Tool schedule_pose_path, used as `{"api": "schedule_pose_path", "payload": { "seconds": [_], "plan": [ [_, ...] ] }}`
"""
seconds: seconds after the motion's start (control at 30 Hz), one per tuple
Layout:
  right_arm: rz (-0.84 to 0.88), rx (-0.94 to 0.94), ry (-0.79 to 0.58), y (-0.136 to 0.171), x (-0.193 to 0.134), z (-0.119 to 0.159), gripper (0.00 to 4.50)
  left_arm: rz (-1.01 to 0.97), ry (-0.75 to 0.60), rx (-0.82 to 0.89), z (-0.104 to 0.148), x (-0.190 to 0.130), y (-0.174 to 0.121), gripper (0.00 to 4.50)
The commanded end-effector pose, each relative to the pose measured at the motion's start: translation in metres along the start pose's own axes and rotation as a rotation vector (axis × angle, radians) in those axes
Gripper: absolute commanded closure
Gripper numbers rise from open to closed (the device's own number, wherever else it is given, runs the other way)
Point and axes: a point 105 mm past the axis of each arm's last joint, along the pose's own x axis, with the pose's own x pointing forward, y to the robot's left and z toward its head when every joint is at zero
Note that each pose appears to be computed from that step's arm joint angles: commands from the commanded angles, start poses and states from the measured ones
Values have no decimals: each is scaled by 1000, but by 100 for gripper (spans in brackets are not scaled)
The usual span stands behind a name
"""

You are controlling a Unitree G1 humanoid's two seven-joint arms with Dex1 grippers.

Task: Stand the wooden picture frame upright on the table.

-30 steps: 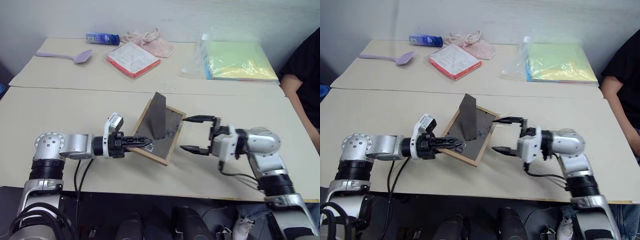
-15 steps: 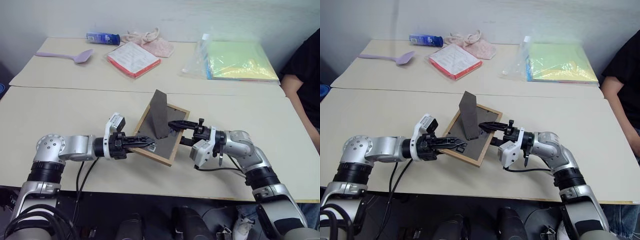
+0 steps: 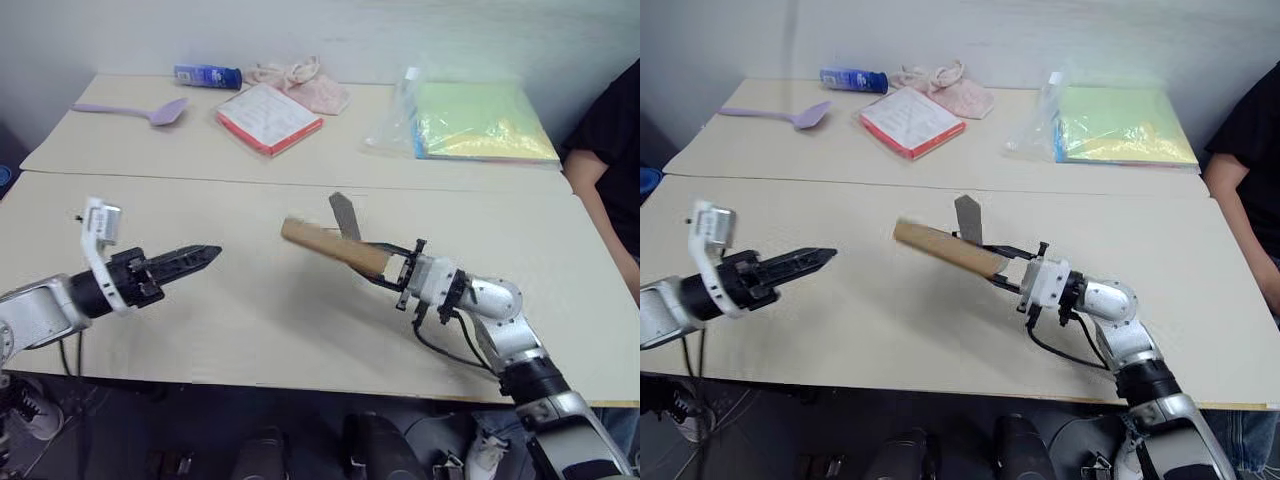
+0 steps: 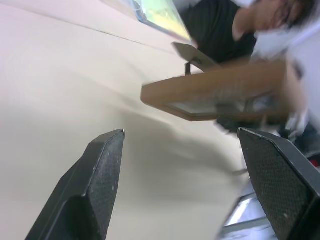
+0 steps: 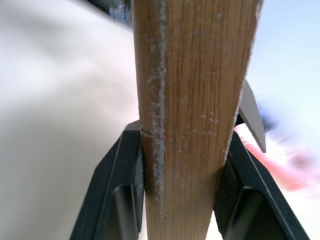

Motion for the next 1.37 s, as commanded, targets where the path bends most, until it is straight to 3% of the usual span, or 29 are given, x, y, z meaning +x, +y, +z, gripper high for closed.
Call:
{"api": "schedule_pose_path", "payload": {
  "seconds": [0.03, 0.13, 0.4, 0.7, 0.73, 0.8, 1.0, 1.13, 1.37],
  "plan": [
    [25, 333, 45, 1, -6, 2, 324, -54, 38, 151, -7, 7, -8, 53],
    [-21, 497, 151, 4, -10, -18, 324, -104, 80, 182, -22, 13, -13, 2],
    [39, 806, 282, 36, -20, -30, 324, -117, 134, 230, -30, 12, -6, 0],
    [13, 658, 350, 35, -27, -43, 324, -96, 200, 314, -42, 9, 4, 0],
    [42, 652, 335, 37, -28, -40, 252, -94, 215, 326, -44, 7, 5, 0],
    [65, 667, 329, 39, -30, -35, 204, -74, 226, 339, -46, 4, 10, 0],
    [46, 454, 249, 21, -43, -6, 2, -3, 225, 419, -53, -16, 25, 0],
    [48, 327, 308, 20, -77, 0, 2, 40, 248, 456, -61, -31, 29, 0],
    [97, -111, 370, 17, -129, 6, 2, 175, 255, 602, -60, -60, 42, 0]
  ]
}}
